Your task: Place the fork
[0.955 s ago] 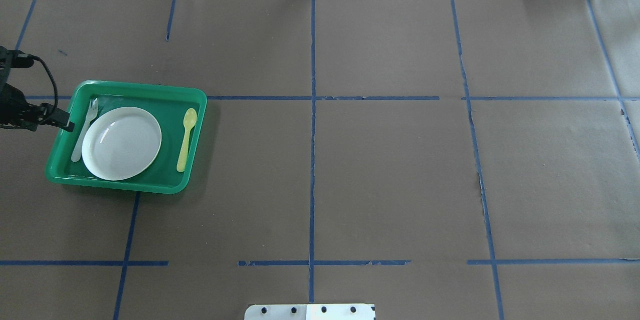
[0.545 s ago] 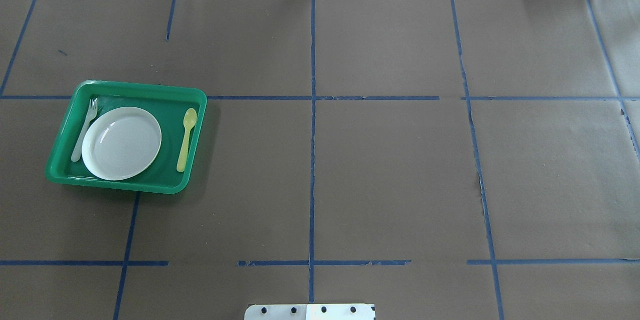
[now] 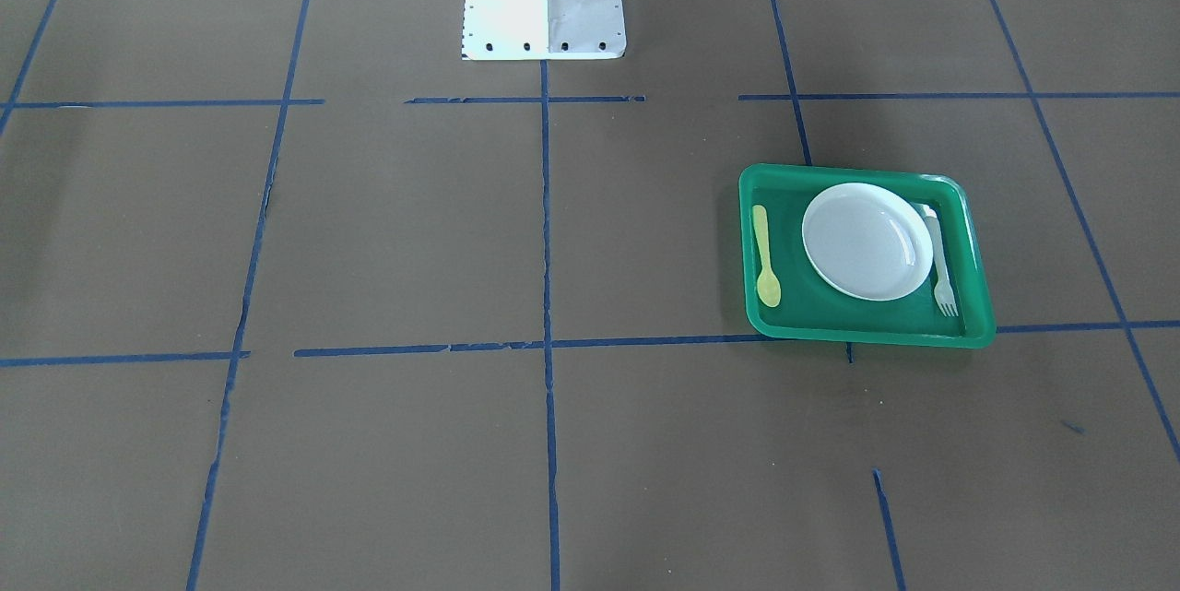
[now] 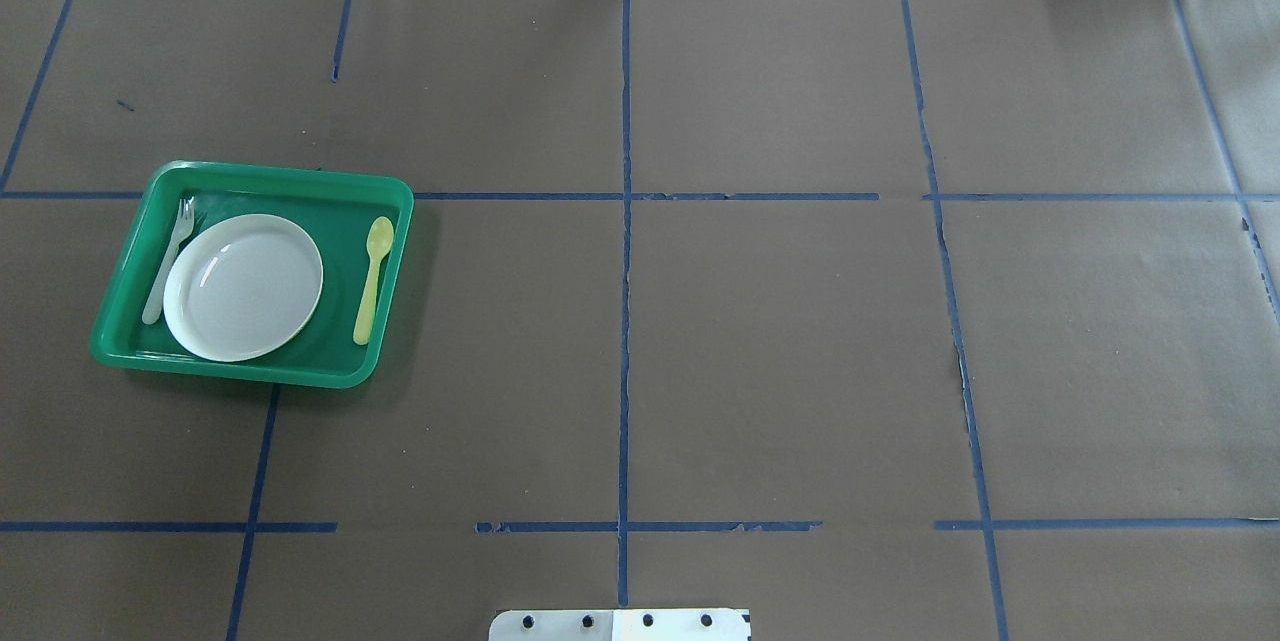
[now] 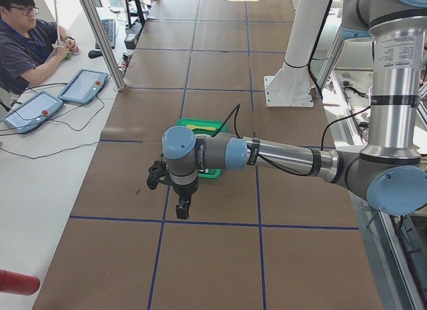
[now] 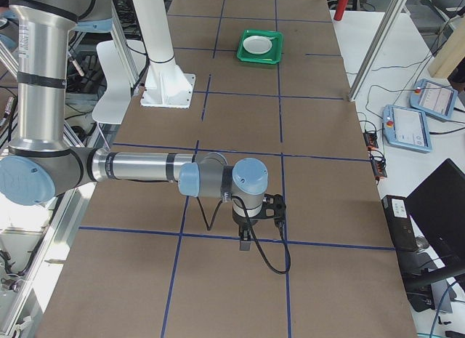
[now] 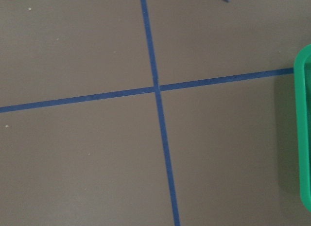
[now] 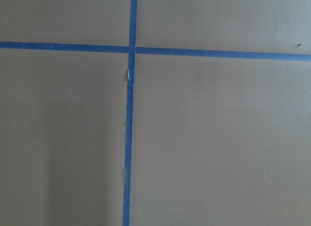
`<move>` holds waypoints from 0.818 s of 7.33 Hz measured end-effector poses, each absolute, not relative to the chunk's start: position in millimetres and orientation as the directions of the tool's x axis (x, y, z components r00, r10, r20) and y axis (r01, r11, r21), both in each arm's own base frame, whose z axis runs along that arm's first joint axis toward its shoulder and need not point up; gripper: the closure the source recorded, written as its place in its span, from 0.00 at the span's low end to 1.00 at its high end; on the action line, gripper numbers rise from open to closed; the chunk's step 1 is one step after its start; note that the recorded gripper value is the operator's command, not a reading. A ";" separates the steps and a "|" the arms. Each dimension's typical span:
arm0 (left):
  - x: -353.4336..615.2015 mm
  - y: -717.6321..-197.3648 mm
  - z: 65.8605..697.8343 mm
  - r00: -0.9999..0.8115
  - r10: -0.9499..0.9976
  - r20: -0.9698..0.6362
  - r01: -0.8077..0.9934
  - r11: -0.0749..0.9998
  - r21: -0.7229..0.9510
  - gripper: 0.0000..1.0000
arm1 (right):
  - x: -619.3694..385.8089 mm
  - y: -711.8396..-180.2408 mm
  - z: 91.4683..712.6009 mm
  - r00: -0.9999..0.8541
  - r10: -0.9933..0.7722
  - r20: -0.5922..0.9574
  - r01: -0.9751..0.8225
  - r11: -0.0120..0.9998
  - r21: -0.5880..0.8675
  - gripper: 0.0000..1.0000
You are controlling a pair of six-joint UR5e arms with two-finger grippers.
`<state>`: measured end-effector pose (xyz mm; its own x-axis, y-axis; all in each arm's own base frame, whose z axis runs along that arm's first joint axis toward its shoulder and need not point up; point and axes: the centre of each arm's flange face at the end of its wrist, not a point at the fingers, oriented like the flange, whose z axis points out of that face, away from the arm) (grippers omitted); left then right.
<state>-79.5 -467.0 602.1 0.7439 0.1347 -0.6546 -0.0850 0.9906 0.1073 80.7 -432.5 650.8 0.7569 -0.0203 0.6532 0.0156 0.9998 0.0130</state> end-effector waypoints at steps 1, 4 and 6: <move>-82.9 -463.3 602.6 0.741 0.144 -0.656 -0.088 0.989 0.118 0.00 | 80.7 -432.5 650.8 0.757 -0.020 0.653 0.015 1.000 0.013 0.00; -84.1 -463.9 592.4 0.740 0.166 -0.652 -0.092 0.985 0.146 0.00 | 80.7 -432.5 650.8 0.757 -0.020 0.653 0.016 1.000 0.013 0.00; -84.6 -466.8 587.7 0.740 0.172 -0.650 -0.091 0.983 0.157 0.00 | 80.7 -432.5 650.9 0.757 -0.020 0.653 0.016 1.000 0.013 0.00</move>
